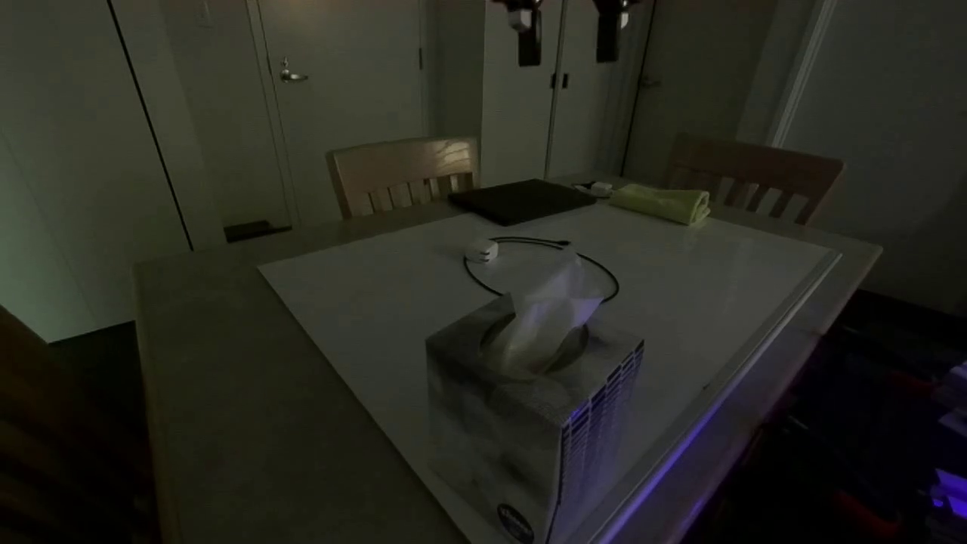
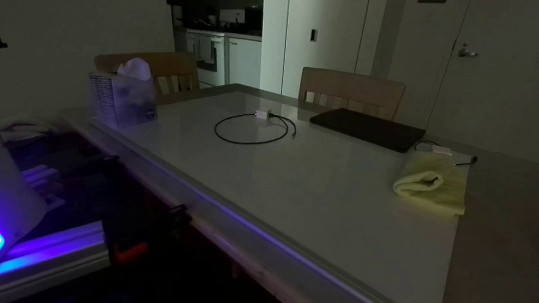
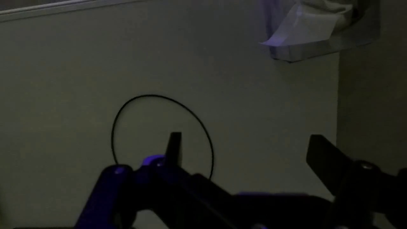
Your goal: Straighten the cable
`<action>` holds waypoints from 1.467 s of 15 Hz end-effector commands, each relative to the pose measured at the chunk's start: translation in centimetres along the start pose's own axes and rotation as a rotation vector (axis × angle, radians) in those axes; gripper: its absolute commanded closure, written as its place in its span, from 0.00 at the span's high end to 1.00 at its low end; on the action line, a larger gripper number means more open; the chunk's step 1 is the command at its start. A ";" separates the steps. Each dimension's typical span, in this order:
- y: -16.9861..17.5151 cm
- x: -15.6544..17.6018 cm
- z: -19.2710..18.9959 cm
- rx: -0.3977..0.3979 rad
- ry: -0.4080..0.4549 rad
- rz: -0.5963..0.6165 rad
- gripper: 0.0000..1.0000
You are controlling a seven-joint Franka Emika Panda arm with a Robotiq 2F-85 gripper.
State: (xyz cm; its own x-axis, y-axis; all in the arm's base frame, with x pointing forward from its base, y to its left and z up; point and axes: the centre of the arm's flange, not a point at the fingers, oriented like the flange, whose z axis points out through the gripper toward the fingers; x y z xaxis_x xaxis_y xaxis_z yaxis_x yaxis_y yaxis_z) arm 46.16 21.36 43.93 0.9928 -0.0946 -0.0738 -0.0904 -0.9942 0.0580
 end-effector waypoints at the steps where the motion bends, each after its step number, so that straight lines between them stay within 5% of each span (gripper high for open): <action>1: -3.2 4.5 4.6 0.119 -0.141 -0.066 1.00; 2: -3.7 5.4 6.1 0.176 -0.159 -0.072 1.00; 3: -2.2 2.1 4.1 0.101 -0.106 -0.042 1.00; 8: -2.5 2.7 4.6 0.110 -0.110 -0.044 1.00; 16: -6.3 2.5 15.5 0.157 -0.298 -0.253 1.00; 17: -5.4 2.1 13.2 0.126 -0.275 -0.207 1.00; 22: -6.3 2.1 15.7 0.131 -0.299 -0.240 1.00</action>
State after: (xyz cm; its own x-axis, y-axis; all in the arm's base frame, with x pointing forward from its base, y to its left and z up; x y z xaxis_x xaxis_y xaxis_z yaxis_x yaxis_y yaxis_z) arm 47.59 26.62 27.76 0.9221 0.1494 -0.3569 0.1127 -0.9862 -0.1216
